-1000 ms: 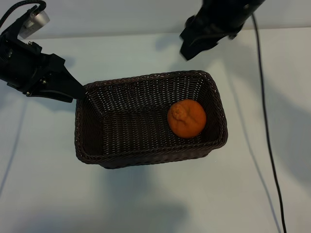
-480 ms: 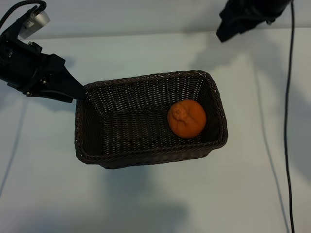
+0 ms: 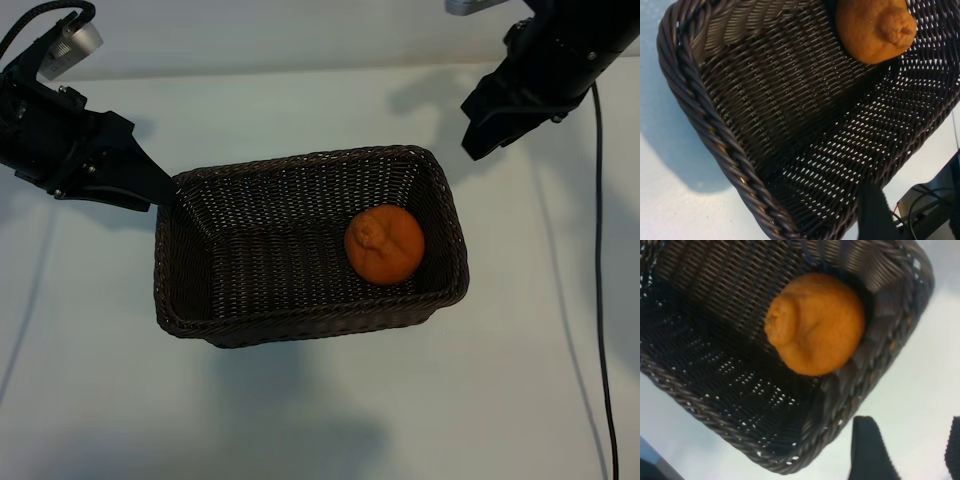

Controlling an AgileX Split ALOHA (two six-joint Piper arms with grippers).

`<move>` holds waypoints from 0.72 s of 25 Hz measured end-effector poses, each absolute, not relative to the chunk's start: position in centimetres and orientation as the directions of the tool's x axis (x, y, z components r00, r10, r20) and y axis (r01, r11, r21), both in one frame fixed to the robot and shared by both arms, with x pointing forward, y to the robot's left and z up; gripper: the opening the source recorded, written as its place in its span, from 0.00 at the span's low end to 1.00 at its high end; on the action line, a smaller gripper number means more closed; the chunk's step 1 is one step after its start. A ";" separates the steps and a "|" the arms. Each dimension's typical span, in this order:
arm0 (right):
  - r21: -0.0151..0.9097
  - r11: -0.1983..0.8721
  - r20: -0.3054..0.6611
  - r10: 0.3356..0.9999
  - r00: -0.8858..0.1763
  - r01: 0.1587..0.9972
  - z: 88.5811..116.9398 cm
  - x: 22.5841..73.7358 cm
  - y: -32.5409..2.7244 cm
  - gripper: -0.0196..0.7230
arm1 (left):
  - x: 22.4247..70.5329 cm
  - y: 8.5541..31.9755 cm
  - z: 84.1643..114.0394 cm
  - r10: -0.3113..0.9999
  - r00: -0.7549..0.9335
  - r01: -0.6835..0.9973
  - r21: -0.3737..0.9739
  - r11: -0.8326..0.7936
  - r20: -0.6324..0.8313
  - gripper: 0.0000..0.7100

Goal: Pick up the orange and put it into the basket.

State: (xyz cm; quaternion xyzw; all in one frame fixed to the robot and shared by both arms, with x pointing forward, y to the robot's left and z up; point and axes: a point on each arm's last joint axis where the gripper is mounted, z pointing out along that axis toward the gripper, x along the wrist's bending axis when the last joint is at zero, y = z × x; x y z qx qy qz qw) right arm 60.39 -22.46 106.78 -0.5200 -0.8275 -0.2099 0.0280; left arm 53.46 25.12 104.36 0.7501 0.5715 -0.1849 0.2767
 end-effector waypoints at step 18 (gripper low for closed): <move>0.418 0.190 0.345 0.871 -0.349 0.888 109.4 60.2 -27.8 0.54 | 53.5 25.1 104.4 0.756 0.277 0.960 0.203 -0.193 -0.593 0.58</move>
